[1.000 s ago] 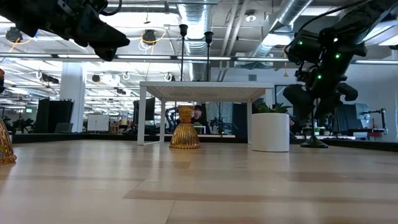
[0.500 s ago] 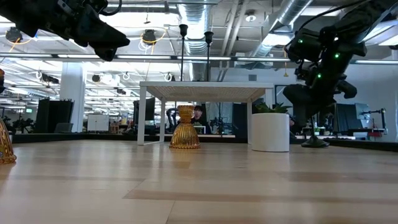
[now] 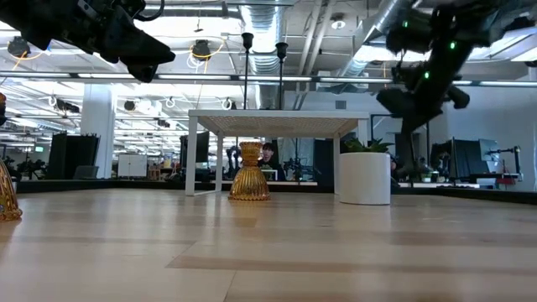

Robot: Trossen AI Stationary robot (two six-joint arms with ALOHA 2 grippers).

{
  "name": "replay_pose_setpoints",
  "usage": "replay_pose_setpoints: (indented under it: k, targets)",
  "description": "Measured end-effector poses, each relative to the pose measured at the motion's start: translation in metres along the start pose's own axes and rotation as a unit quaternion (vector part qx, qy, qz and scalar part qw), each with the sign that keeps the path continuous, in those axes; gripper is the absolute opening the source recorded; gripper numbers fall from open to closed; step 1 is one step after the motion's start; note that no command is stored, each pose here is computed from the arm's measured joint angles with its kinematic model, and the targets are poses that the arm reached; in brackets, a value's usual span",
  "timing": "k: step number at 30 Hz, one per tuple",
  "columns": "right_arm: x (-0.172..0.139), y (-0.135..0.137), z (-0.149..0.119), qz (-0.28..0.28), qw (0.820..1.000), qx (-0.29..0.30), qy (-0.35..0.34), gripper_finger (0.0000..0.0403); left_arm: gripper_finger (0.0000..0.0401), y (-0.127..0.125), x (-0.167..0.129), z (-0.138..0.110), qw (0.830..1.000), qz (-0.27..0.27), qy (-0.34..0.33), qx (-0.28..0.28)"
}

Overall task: Pick & Place candle stick holders
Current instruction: Put the black candle holder on the shelf

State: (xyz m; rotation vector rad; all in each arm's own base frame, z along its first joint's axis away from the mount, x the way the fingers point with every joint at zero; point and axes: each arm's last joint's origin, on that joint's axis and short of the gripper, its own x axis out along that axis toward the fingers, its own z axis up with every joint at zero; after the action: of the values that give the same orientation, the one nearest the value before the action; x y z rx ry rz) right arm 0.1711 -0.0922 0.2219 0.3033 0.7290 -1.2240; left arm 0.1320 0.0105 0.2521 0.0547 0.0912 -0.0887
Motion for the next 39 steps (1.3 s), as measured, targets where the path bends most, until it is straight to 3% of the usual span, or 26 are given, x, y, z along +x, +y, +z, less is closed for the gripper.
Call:
replay_pose_setpoints:
  k: [11,19,22,32,39]
  targets:
    - [-0.057,-0.009,0.067,0.096,0.991,-0.024,-0.093,0.0004,0.0076,0.000,0.000,0.000,1.000,0.000,0.000,0.000]
    - [-0.074,0.002,0.116,0.141,0.978,-0.072,-0.132,0.0002,0.0076,0.000,0.000,0.000,1.000,0.000,-0.001,0.000]
    - [-0.071,0.011,0.131,0.172,0.972,-0.089,-0.130,0.0001,0.0076,0.000,0.000,0.000,1.000,0.000,-0.002,0.000]
    - [-0.032,0.038,0.164,0.198,0.965,-0.141,-0.095,0.0001,0.0076,0.000,0.000,0.001,1.000,0.000,-0.004,0.001]
    - [-0.005,0.041,0.180,0.257,0.953,-0.129,-0.089,0.0000,0.0076,0.000,0.000,0.001,1.000,0.000,-0.004,0.001]
